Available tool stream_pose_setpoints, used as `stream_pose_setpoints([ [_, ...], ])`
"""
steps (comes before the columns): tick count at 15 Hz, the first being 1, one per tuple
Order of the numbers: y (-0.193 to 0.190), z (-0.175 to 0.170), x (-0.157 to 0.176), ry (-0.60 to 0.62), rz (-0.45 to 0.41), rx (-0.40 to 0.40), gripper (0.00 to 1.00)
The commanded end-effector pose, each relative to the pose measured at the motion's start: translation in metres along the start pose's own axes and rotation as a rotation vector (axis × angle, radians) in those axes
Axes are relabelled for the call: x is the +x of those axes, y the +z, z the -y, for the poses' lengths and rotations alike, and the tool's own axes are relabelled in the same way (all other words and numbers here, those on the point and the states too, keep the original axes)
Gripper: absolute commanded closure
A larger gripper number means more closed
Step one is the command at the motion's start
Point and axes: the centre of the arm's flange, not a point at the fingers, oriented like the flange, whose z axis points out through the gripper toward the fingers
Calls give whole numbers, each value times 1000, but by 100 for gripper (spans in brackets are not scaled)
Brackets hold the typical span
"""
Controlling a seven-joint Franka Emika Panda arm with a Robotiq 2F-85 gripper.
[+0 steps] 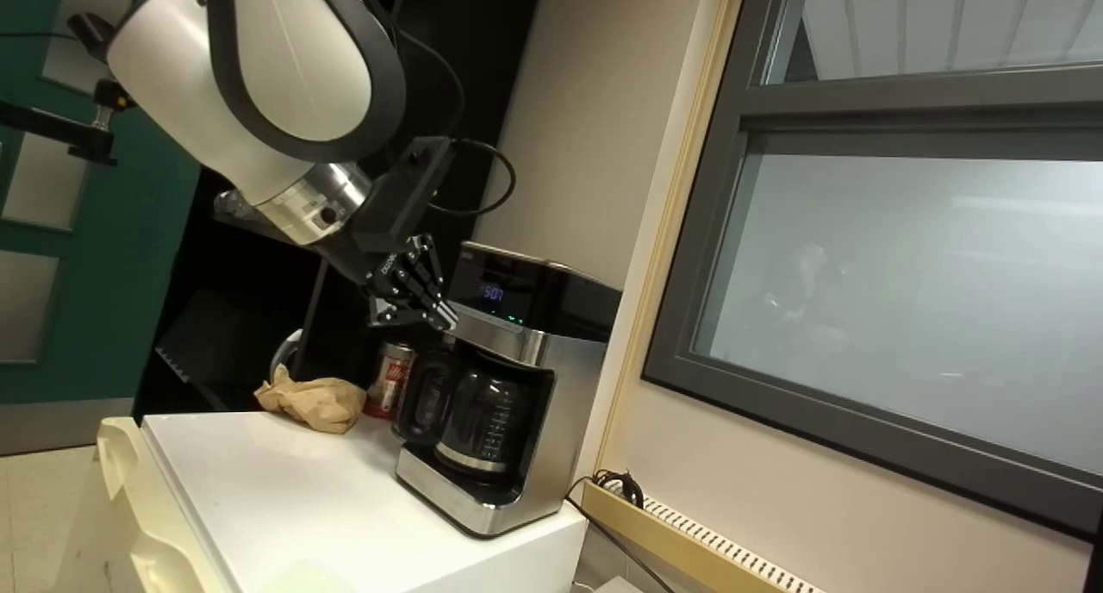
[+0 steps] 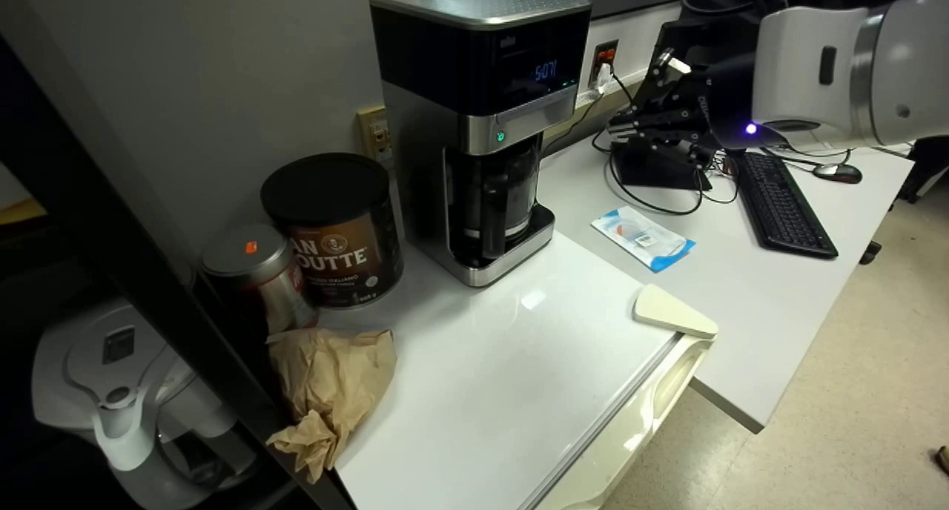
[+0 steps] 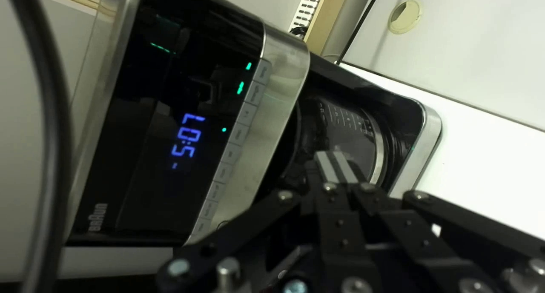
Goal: Press a button on the coffeemaker
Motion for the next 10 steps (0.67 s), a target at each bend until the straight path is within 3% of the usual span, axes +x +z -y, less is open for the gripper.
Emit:
stream_pose_setpoints([
  [1, -20, 5, 0, 6, -8, -60, 99],
  [5, -26, -7, 10, 13, -6, -102, 99],
  [9, -29, -8, 10, 30, 23, -95, 98],
  [10, -29, -5, 8, 41, 41, -90, 72],
])
